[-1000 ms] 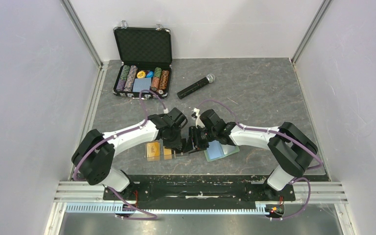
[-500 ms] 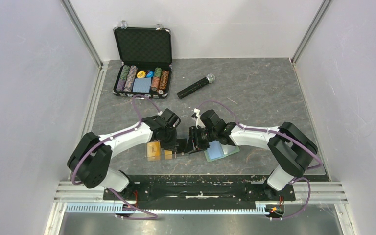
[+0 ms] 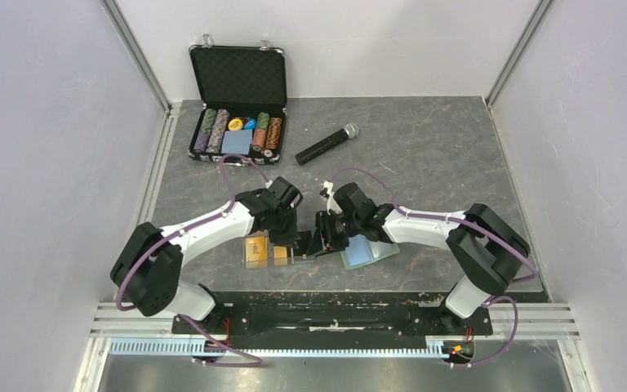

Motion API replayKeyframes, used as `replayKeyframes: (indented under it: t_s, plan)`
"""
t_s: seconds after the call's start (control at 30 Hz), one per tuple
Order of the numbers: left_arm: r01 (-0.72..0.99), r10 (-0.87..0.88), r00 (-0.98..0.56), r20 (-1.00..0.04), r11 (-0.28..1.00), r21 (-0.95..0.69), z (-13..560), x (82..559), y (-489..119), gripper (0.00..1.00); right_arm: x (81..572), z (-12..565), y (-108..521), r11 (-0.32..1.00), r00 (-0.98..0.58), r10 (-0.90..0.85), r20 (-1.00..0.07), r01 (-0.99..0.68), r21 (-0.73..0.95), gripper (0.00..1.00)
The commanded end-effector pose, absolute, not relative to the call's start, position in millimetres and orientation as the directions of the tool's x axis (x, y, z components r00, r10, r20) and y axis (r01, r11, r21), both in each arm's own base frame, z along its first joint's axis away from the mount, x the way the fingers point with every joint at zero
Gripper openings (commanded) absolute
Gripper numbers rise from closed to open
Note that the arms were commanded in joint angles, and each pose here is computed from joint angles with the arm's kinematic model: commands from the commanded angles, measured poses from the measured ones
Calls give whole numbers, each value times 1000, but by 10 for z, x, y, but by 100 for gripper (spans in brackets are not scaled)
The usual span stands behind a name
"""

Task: Put the credit cards into the card holder
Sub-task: Pick up the credit card from the storage box.

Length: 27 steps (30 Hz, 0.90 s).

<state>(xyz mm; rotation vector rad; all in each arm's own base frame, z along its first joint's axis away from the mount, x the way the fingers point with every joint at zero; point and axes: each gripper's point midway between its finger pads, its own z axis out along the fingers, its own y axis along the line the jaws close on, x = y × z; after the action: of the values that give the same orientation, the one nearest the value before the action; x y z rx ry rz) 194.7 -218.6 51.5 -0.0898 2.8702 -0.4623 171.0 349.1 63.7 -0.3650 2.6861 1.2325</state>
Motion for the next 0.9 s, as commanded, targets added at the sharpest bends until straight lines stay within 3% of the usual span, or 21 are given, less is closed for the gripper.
replayKeyframes:
  t_s: [0.0,0.07,0.13,0.37,0.47,0.7,0.87]
  plan:
    - [14,-84,-961,-265,937,-348,679,2051,-2285,7,1690,622,3515,612,-951,-170,-257,-306,729,38]
    - [1,-87,-963,-254,944,-329,617,2033,-2245,22,1685,622,3514,612,-951,-172,-258,-308,728,38]
    - [-16,-101,-964,-244,945,-327,568,2014,-2220,29,1686,614,3506,614,-951,-171,-256,-306,728,38]
    - [-69,-159,-967,-198,915,-397,436,1974,-2201,36,1679,616,3505,612,-951,-173,-257,-308,728,38]
    - [-82,-166,-969,-183,915,-395,378,1966,-2179,31,1676,610,3503,613,-951,-174,-255,-307,728,38]
    - [-64,-155,-968,-195,911,-408,420,2005,-2218,7,1673,608,3504,613,-951,-175,-254,-307,728,38]
    - [-47,-144,-969,-200,905,-422,484,2023,-2255,2,1677,612,3506,612,-951,-175,-256,-308,728,38]
